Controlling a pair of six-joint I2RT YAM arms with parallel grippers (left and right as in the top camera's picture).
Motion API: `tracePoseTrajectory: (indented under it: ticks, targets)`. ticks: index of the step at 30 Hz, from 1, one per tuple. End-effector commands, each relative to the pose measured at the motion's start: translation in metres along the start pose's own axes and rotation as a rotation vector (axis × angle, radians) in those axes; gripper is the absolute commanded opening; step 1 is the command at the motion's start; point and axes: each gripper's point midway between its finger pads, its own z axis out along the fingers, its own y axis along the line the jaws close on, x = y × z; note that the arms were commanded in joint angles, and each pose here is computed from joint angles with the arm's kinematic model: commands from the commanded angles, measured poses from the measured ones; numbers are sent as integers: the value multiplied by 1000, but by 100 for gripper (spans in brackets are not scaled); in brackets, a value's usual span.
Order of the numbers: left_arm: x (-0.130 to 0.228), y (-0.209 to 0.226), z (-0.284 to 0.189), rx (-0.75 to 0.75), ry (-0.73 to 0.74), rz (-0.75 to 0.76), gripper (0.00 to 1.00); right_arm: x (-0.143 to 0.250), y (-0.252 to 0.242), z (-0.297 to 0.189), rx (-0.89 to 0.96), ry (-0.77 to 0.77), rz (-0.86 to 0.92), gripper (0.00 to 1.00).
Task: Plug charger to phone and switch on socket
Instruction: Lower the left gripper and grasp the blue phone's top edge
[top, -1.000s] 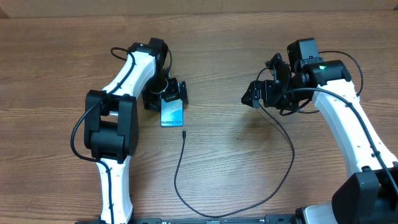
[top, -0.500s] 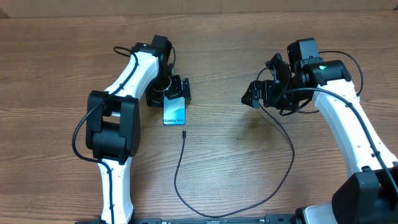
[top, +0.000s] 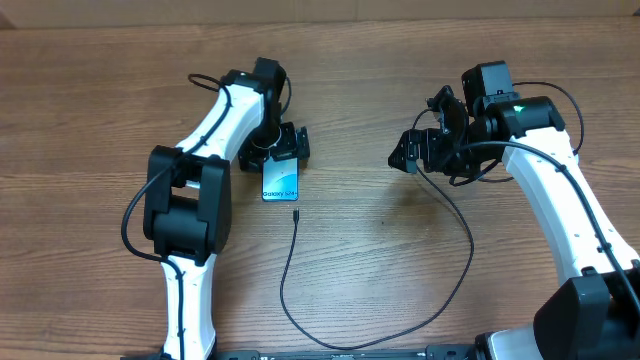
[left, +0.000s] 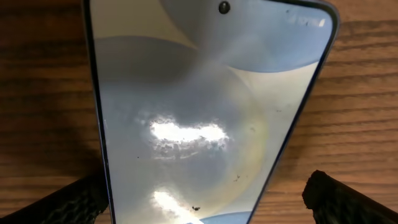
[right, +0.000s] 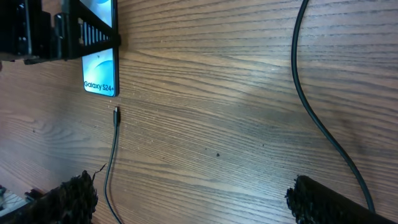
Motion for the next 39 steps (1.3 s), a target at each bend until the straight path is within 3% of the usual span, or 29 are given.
tracePoseTrajectory:
  ticks: [1, 6, 19, 22, 27, 30, 34, 37, 39]
  targets:
    - [12, 20, 37, -142, 50, 2, 100, -5, 5, -4, -11, -17, -13, 100]
    - [11, 24, 36, -224, 14, 35, 99, -5, 5, -4, -11, -17, -13, 100]
    - [12, 25, 36, -228, 24, 44, 100, -5, 5, -4, -11, -17, -13, 100]
    - [13, 26, 36, -233, 30, 79, 92, -5, 5, -4, -11, -17, -13, 100]
    - [10, 31, 35, -254, 22, 102, 89, -5, 5, -4, -11, -17, -13, 100]
    - [9, 33, 34, -255, 19, 98, 75, -5, 5, -4, -11, -17, -13, 100]
    - [8, 32, 35, -252, 14, 98, 83, -5, 5, -4, -11, -17, -13, 100]
    - [4, 30, 35, -245, -3, 99, 100, -5, 5, -4, -11, -17, -13, 100]
    - [1, 29, 35, -240, -14, 99, 100, -5, 5, -4, -11, -17, -13, 100]
